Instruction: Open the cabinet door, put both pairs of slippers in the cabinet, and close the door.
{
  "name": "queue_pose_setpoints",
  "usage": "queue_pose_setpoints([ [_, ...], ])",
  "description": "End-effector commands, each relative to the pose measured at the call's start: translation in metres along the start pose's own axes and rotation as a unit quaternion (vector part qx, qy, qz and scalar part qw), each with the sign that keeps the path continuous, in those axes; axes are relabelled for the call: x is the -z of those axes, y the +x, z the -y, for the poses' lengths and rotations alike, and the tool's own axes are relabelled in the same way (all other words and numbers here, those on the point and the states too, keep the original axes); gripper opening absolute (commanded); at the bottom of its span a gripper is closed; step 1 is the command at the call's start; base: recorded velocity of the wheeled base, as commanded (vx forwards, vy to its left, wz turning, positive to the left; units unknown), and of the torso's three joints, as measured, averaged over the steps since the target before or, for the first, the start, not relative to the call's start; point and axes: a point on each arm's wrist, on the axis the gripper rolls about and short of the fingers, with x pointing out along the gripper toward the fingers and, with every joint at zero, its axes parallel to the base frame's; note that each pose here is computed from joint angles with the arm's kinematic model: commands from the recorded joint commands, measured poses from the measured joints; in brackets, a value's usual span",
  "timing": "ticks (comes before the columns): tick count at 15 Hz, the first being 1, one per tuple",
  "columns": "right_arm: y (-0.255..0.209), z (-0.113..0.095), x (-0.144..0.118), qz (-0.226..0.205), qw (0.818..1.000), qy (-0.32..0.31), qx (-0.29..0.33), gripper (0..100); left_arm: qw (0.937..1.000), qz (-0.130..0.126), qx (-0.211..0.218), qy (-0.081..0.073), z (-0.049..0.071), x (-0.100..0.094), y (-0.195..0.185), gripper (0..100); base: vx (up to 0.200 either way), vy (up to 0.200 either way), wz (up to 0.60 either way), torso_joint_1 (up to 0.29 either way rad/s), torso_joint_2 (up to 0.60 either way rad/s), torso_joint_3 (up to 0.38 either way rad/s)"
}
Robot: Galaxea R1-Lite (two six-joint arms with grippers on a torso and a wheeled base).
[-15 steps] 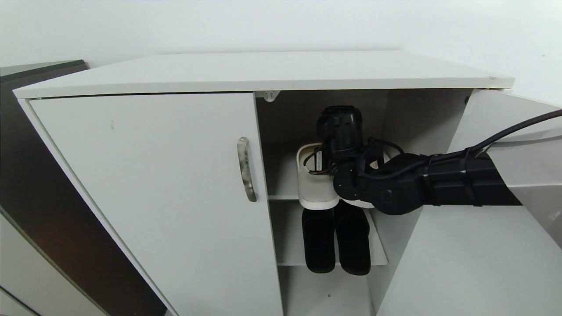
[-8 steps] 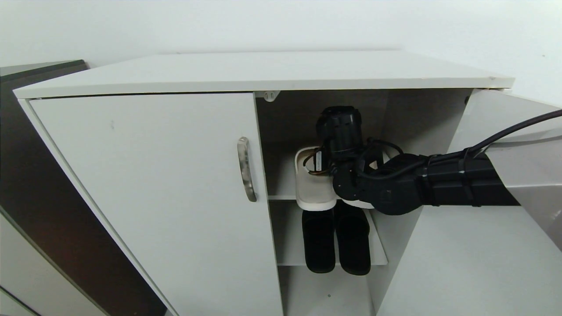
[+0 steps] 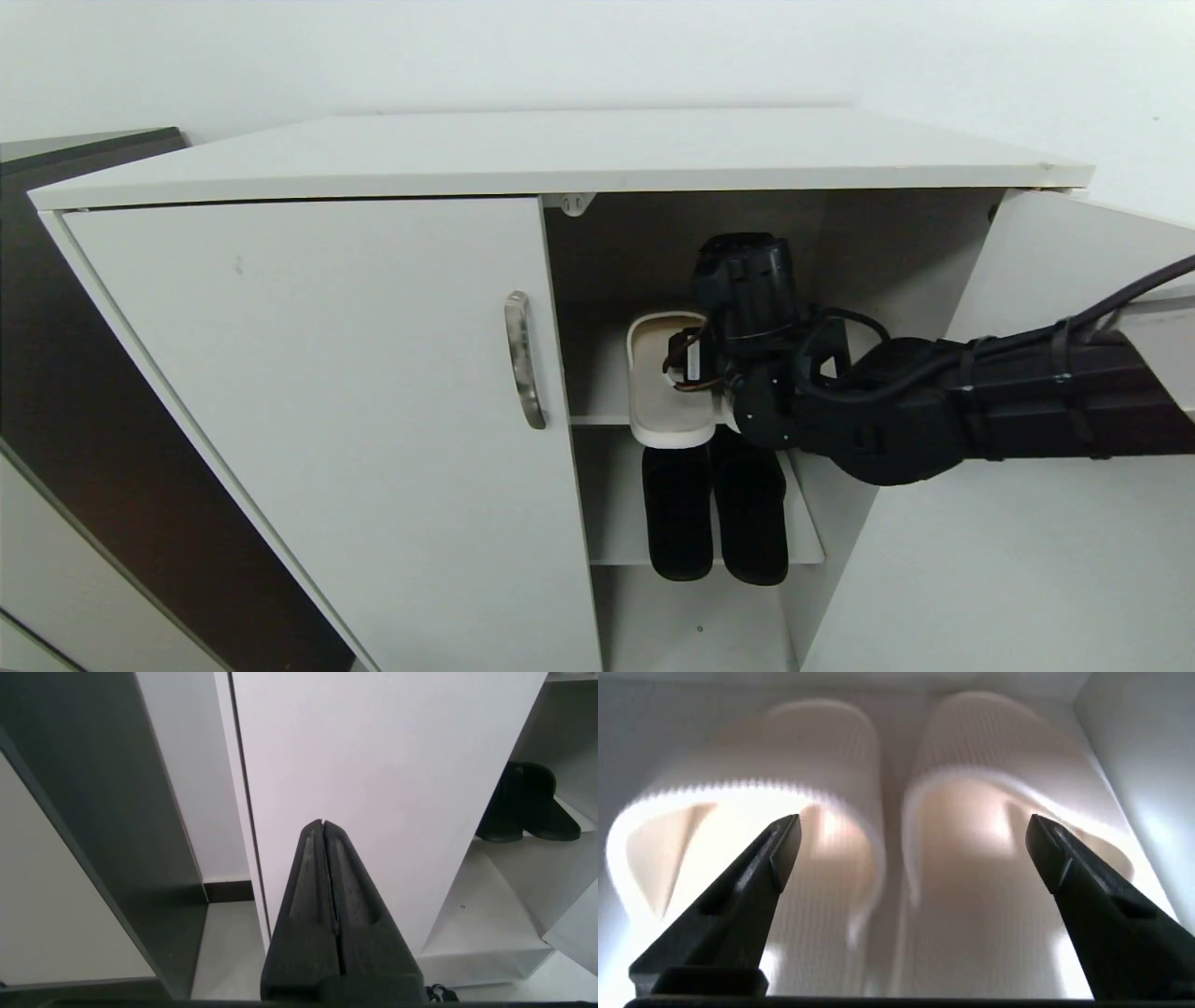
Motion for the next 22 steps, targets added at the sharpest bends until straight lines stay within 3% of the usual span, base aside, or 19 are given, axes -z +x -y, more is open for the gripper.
queue_pose_setpoints([
  [1,-0.035,0.013,-0.01,0.006,1.0,0.013,-0.02,100,1.0,-0.001,0.0,0.0,0.0,0.0,0.0,0,0.0,0.0,0.0,0.0,0.0,0.0],
  [4,-0.104,0.044,-0.013,0.021,0.996,0.022,-0.078,100,1.0,-0.001,0.0,0.0,0.0,0.0,0.0,0,0.0,0.0,0.0,0.0,0.0,0.0],
  [7,-0.126,0.044,-0.011,0.022,0.993,0.017,-0.11,100,1.0,-0.001,0.001,0.003,0.0,0.0,0.0,0,0.0,0.0,0.0,0.0,0.0,0.0],
  [8,-0.125,0.044,-0.006,0.017,0.994,0.012,-0.111,0,1.0,-0.001,0.0,0.002,0.0,0.0,0.0,0,0.0,0.0,0.0,0.0,0.0,0.0],
  [22,-0.112,0.036,0.03,-0.021,0.994,-0.045,-0.096,0,1.0,-0.001,0.0,0.0,0.0,0.0,0.0,0,0.0,0.0,0.0,0.0,0.0,0.0],
])
